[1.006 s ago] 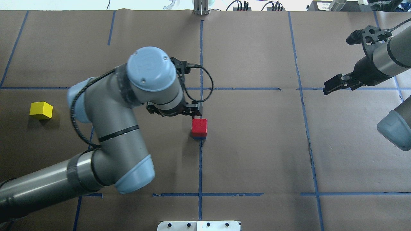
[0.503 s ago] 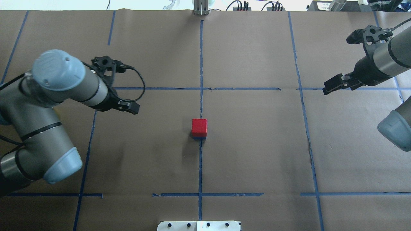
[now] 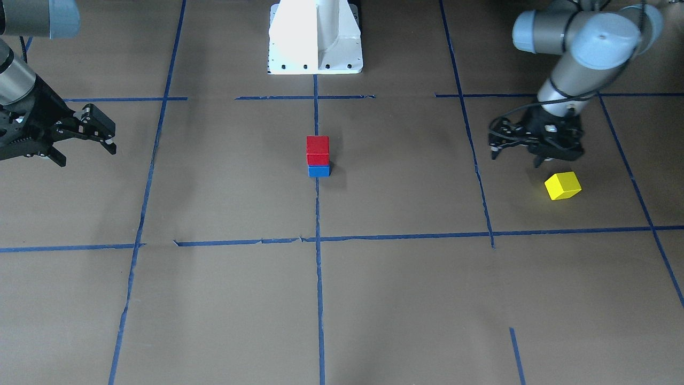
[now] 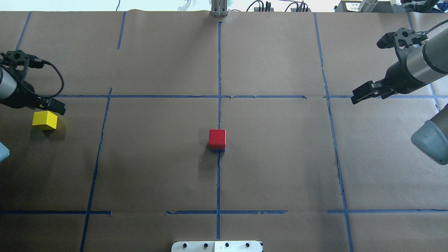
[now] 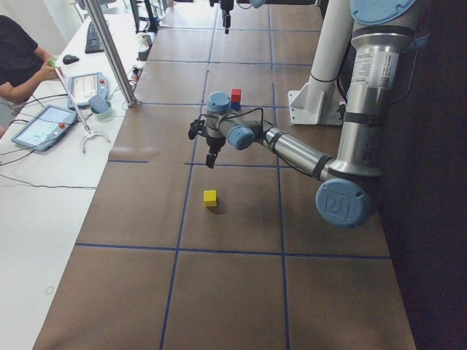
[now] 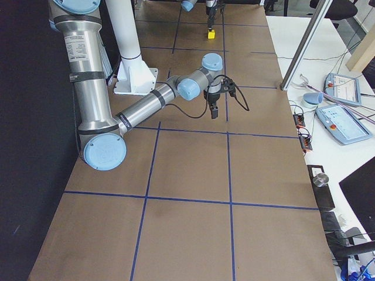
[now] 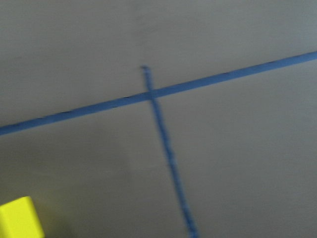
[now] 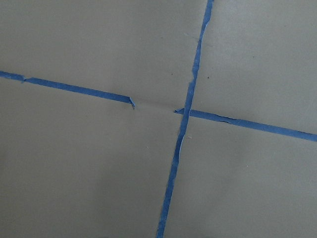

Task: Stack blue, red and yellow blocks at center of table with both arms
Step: 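Lower the left gripper onto the yellow cube and close it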

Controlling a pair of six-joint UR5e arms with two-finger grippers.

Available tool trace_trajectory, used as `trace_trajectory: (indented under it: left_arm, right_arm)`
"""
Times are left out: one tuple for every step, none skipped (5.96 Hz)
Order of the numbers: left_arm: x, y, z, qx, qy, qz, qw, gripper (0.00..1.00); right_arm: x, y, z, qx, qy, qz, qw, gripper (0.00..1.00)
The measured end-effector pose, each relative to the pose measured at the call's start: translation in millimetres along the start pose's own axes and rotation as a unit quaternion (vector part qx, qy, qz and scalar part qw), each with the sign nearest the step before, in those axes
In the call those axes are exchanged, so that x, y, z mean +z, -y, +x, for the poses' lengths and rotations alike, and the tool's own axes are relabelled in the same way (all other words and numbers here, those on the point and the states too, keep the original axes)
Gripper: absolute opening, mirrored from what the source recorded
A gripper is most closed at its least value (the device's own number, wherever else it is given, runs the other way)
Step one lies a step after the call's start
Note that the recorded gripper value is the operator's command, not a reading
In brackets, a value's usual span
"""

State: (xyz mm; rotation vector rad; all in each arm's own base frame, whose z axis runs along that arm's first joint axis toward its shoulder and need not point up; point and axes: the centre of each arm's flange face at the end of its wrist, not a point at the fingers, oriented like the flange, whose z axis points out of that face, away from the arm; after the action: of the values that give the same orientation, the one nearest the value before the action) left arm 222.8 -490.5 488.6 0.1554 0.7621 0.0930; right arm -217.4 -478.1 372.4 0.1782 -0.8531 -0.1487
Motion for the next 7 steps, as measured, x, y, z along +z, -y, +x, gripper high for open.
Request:
trace_trajectory:
  left_arm:
    - [8, 2, -29, -0.044, -0.001, -0.017, 0.9989, 1.00]
    - [18, 1, -43, -0.084, -0.006, -0.033, 0.9959, 1.00]
    - [32, 0, -53, -0.108, -0.013, -0.050, 0.9929, 1.00]
    - [47, 0, -63, -0.128, -0.019, -0.056, 0.9900, 1.00]
    - [61, 0, -71, -0.150, -0.028, -0.050, 0.9871, 1.00]
    - [72, -1, -78, -0.163, -0.035, -0.043, 0.9850, 1.00]
    - [80, 0, -80, -0.170, -0.038, -0.042, 0.9839, 1.00]
  right_arm:
    - [0, 0, 0, 0.000, 0.000, 0.000, 1.0000, 1.00]
    - [0, 0, 0, 0.000, 0.000, 0.000, 1.0000, 1.00]
    - [1, 0, 1, 0.000, 0.000, -0.001, 1.0000, 1.00]
    - [2, 0, 2, 0.001, -0.001, -0.002, 1.0000, 1.00]
    - [3, 1, 2, 0.001, -0.002, -0.003, 1.0000, 1.00]
    - [3, 1, 2, 0.001, -0.002, -0.003, 1.0000, 1.00]
    - [2, 1, 1, 0.001, -0.001, -0.002, 1.0000, 1.00]
